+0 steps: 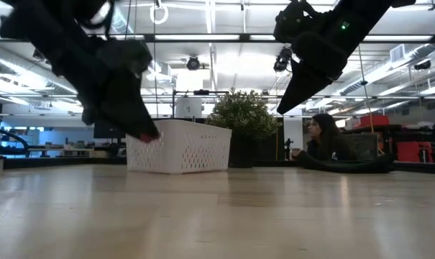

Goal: Pick and placing Produce into tupperware
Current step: Put the red raspberry into the white basket

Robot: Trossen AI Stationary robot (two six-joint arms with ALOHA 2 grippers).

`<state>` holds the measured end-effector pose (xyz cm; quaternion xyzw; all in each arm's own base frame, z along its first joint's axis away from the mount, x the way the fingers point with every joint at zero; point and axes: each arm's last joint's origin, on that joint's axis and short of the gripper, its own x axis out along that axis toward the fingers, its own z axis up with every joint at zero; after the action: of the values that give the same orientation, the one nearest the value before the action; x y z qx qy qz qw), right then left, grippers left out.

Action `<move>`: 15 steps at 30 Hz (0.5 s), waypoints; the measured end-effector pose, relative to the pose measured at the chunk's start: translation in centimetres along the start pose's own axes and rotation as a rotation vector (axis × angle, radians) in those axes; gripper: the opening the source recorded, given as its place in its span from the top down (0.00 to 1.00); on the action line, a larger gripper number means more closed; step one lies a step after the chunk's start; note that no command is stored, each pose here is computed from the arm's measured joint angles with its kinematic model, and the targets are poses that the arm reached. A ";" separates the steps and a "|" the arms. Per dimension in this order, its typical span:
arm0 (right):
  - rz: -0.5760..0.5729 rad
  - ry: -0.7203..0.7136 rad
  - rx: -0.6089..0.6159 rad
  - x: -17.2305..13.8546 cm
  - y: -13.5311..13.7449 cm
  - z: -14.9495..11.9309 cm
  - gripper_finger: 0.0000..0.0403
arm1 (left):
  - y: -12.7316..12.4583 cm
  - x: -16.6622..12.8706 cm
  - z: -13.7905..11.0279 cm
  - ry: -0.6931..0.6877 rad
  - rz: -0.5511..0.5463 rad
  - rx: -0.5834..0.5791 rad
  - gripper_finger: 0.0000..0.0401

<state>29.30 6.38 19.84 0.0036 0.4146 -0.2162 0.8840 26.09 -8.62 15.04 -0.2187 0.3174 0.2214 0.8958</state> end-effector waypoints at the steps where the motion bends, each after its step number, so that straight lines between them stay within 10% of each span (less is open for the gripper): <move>1: -0.003 -0.001 0.000 0.0 0.0 0.0 0.69 | -0.1 -0.4 0.3 -0.011 -0.014 0.014 0.76; 15: -0.008 -0.008 0.002 0.0 0.0 0.0 0.69 | 4.4 -0.4 6.4 -0.173 0.147 0.091 0.74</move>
<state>29.33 6.36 19.88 0.0022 0.4109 -0.2200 0.8847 26.52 -1.75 18.70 -0.1340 0.2636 0.2898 0.9103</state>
